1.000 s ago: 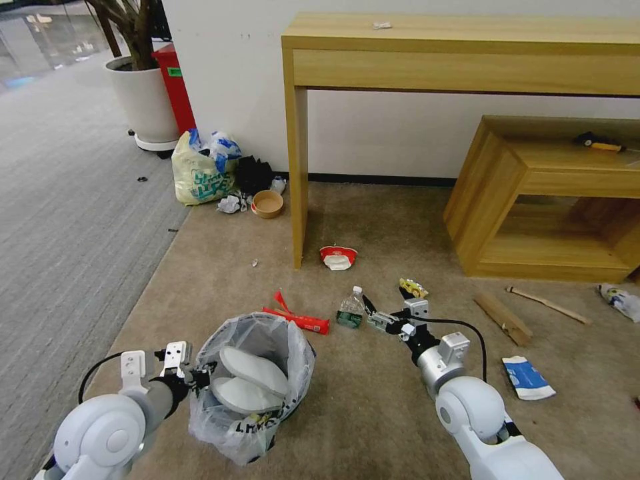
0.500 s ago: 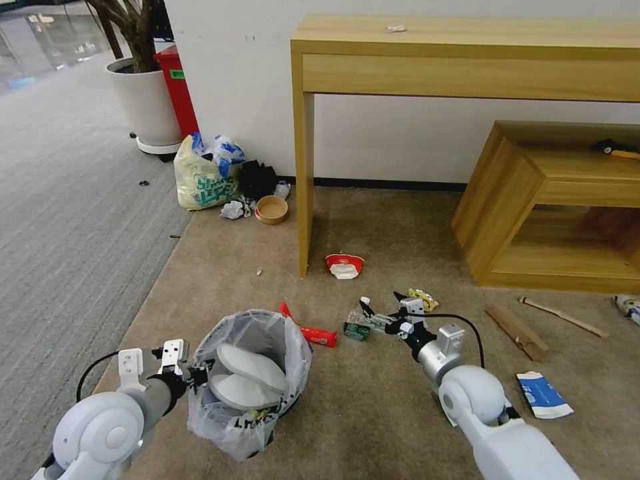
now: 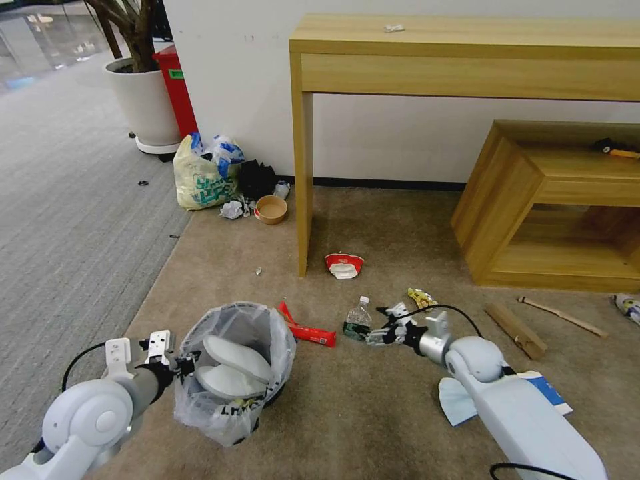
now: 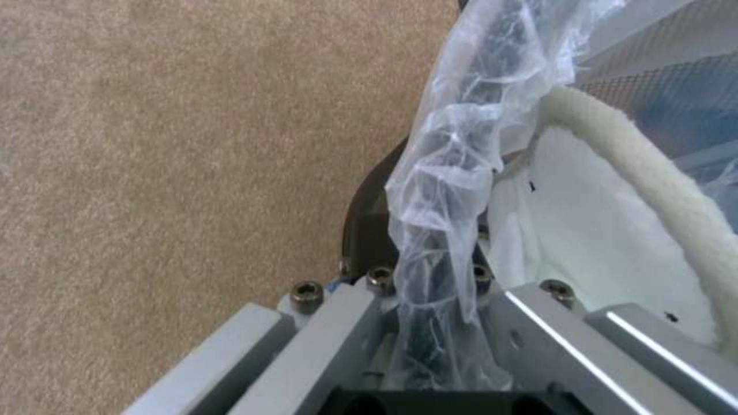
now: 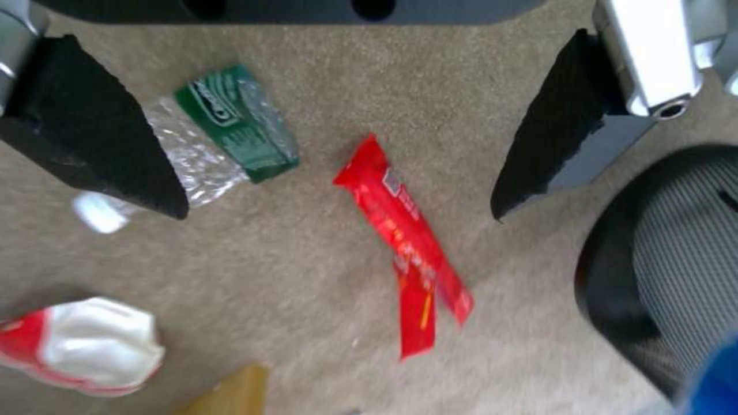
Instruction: Pick up the trash bin and place the garbage on the floor into it.
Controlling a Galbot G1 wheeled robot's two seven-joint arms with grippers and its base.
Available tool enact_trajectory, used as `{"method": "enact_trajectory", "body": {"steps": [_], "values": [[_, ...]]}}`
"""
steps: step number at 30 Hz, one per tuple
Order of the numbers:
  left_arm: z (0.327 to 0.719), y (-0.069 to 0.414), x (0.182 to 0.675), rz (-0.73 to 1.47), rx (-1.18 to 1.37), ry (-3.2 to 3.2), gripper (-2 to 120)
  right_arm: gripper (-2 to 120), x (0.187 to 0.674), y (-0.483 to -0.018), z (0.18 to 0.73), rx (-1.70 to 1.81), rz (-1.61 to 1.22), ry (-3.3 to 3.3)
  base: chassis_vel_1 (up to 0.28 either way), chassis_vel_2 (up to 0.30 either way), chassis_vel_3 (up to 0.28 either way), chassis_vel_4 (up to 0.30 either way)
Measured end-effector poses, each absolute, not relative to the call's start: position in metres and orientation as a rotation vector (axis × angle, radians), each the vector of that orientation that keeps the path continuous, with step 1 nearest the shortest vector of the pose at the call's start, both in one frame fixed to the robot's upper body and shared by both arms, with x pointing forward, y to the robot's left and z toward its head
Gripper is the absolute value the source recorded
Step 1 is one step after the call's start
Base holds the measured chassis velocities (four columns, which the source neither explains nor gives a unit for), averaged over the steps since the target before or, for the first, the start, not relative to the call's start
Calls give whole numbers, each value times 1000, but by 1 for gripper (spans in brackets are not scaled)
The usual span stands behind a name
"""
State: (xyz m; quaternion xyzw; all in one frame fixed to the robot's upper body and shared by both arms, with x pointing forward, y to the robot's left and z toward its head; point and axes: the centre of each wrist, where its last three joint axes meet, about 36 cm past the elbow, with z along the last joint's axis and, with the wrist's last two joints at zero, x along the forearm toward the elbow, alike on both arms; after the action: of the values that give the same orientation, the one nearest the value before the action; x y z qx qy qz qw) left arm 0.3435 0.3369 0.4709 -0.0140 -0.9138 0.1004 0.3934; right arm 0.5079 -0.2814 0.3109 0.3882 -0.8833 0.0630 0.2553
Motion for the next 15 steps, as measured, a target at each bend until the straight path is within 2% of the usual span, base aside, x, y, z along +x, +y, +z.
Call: {"method": "enact_trajectory", "body": {"steps": [7,15], "values": [[474,339,347,271,-30,-2315,0,100,553,-236,285,1152,249,-2286,0,0,0,0],[479,339,347,266,-33,-2319,0,100,576,-202,259,1193,295,-2207,0,0,0,0]]}}
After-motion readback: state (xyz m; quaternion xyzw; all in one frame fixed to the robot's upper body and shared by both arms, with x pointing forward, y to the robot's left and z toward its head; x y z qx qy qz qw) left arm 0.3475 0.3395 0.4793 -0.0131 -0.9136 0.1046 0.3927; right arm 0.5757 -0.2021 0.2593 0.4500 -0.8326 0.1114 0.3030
